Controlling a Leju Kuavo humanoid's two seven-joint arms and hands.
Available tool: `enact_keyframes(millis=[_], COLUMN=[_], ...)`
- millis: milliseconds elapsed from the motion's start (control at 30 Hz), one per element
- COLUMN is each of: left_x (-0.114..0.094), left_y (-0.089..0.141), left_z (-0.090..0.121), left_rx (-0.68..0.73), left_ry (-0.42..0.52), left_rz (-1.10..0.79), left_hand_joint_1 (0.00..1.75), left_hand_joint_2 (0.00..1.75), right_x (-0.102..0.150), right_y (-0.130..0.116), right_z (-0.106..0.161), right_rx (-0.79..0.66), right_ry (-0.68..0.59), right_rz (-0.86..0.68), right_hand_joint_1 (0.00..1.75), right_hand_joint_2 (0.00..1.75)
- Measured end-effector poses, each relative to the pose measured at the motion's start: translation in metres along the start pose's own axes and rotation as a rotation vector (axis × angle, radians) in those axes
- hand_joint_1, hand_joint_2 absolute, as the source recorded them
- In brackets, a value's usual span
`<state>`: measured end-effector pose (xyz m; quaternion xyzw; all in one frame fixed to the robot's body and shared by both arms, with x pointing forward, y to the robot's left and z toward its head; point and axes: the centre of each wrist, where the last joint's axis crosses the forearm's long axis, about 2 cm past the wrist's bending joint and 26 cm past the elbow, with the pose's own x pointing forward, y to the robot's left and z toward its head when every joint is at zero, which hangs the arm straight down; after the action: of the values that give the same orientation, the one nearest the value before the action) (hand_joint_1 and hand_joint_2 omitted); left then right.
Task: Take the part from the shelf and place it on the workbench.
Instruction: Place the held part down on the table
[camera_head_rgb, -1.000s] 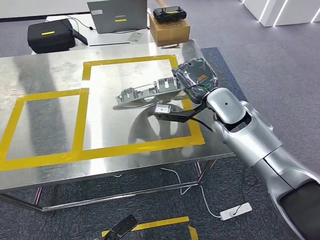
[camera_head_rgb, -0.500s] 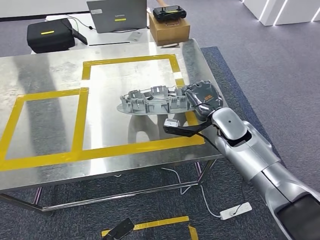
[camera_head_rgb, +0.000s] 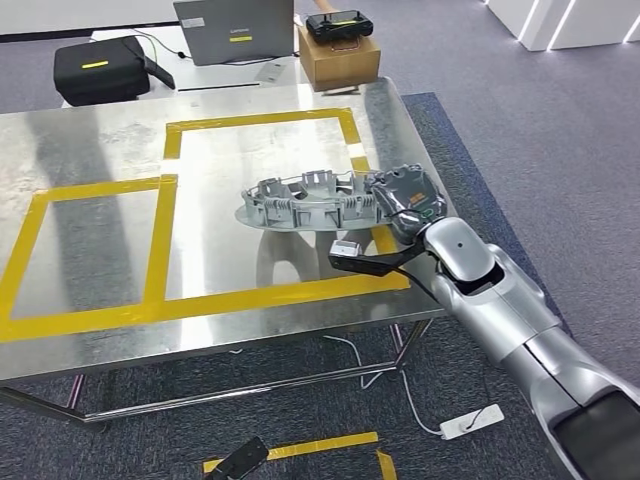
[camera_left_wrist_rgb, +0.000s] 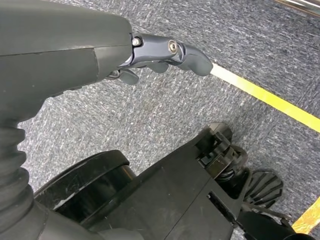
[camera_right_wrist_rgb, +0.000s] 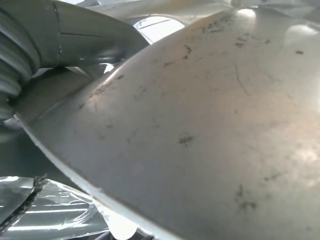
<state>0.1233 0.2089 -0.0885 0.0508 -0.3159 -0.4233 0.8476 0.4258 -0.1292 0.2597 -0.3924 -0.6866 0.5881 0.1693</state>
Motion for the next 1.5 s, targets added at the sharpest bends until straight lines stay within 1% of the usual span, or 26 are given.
enact_keyframes(millis=[533, 667, 900, 1500], left_x=[0.001, 0.0, -0.004, -0.006], left_y=[-0.001, -0.001, -0.004, -0.006], left_z=[0.0, 0.0, 0.002, 0.003], left_rx=[-0.006, -0.006, -0.007, -0.01], left_ry=[-0.001, 0.001, 0.014, 0.017], left_rz=[0.0, -0.001, -0.001, 0.0], left_hand_joint_1=[0.0, 0.0, 0.0, 0.0], left_hand_joint_2=[1.75, 1.75, 1.75, 1.75], right_x=[0.001, 0.007, 0.025, 0.03], right_y=[0.004, 0.011, 0.022, 0.029], right_z=[0.003, 0.006, 0.011, 0.016], right_rx=[0.007, 0.015, 0.014, 0.026], right_ry=[-0.004, -0.012, -0.032, -0.027], right_rz=[-0.002, -0.014, -0.054, -0.067], right_hand_joint_1=[1.54, 1.54, 1.54, 1.54], right_hand_joint_2=[1.75, 1.75, 1.75, 1.75])
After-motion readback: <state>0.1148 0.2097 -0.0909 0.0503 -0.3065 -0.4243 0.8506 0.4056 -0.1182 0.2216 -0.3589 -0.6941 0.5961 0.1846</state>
